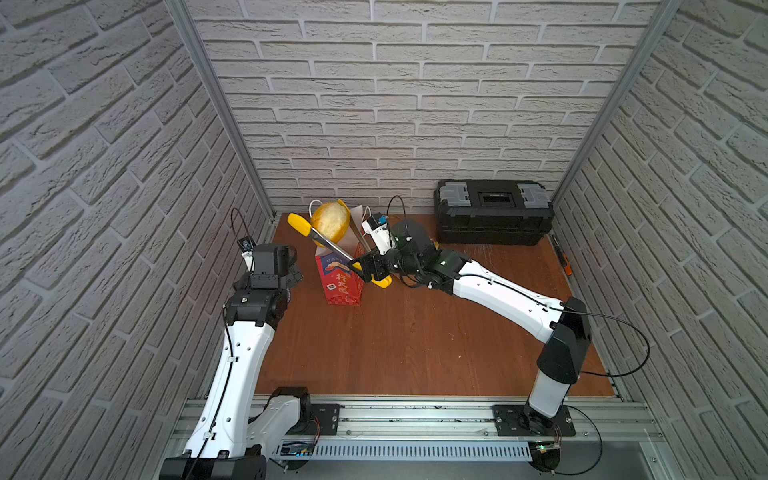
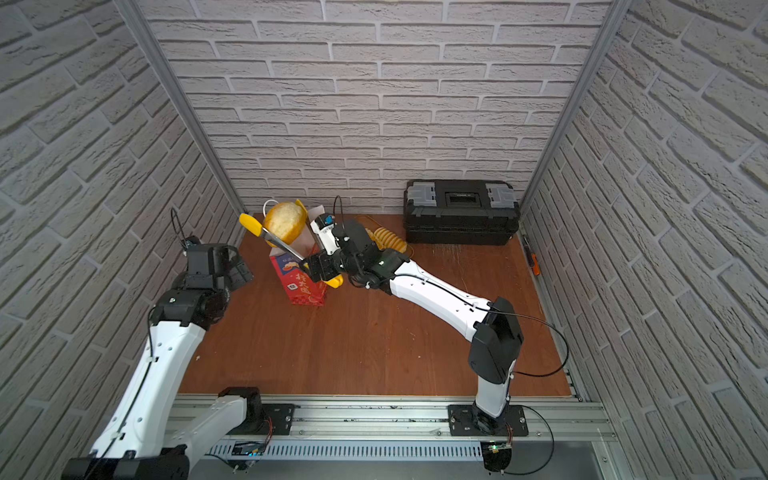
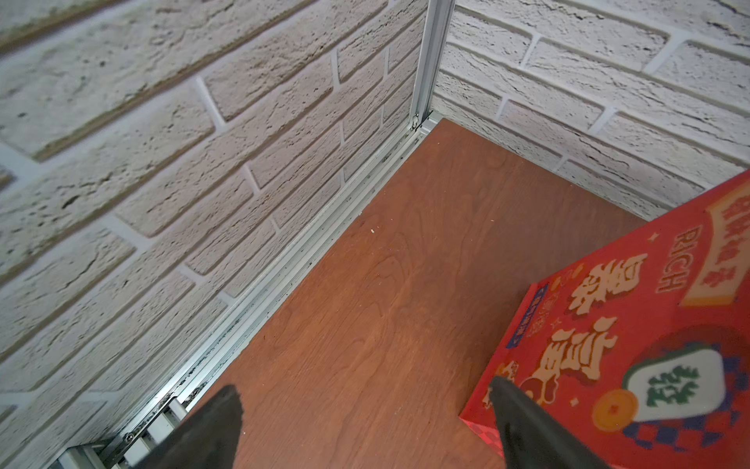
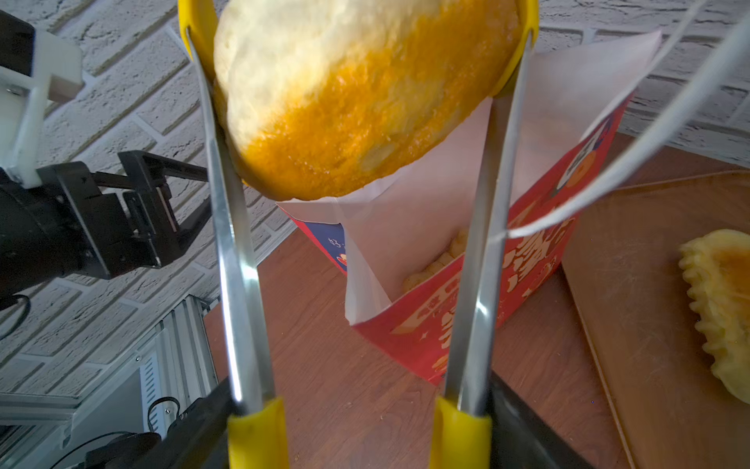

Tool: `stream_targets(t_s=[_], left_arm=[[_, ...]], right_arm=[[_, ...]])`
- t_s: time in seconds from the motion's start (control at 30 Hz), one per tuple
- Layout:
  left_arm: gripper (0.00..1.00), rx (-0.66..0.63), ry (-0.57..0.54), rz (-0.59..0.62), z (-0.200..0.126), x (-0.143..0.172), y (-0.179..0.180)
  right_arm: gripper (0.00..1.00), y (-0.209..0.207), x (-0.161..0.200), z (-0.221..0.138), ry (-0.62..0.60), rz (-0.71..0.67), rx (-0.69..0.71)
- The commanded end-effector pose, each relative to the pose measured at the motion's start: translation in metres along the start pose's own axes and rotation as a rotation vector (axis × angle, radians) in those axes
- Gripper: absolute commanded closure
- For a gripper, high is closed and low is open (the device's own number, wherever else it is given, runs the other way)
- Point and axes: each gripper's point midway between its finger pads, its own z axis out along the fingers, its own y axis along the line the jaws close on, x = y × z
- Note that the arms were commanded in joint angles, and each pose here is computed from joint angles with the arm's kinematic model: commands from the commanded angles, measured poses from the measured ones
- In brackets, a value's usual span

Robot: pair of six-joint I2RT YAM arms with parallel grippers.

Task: Pack bread into a paper bag
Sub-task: Place the fake bread in the paper bag.

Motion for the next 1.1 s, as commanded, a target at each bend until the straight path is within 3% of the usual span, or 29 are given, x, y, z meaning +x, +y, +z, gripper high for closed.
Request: stream_targets(t_s=[0.0,0.07,0.13,0.4,1.07], left_arm=[[0.03,0.003,-0.011,-0.014,0.004,-0.002,-0.001],[0.03,0.004,-0.008,-0.012,0.005,-0.001,-0.002],[0.03,0.003,-0.006,-0.012,0.005,-0.001,-0.002],[0.03,0.007,0.003,-0.011,0.008,0.001,-0.004],[0.03,0.015,0.015,-0.01,0.012,0.002,-0.008]], right_arm=[[0.25,0.014,-0.04,-0.015,-0.159,-0.049,-0.025],[0.26,0.013,-0.041,-0.016,-0.174,-0.05,-0.018],[0.19,0.01,-0.04,-0.015,-0.168,-0.05,-0.003],[0.12,0.005,-0.043,-0.02,-0.187,-0.082,0.055],[0.15,0.011,-0.08,-0.04,-0.318,-0.161,0.089]])
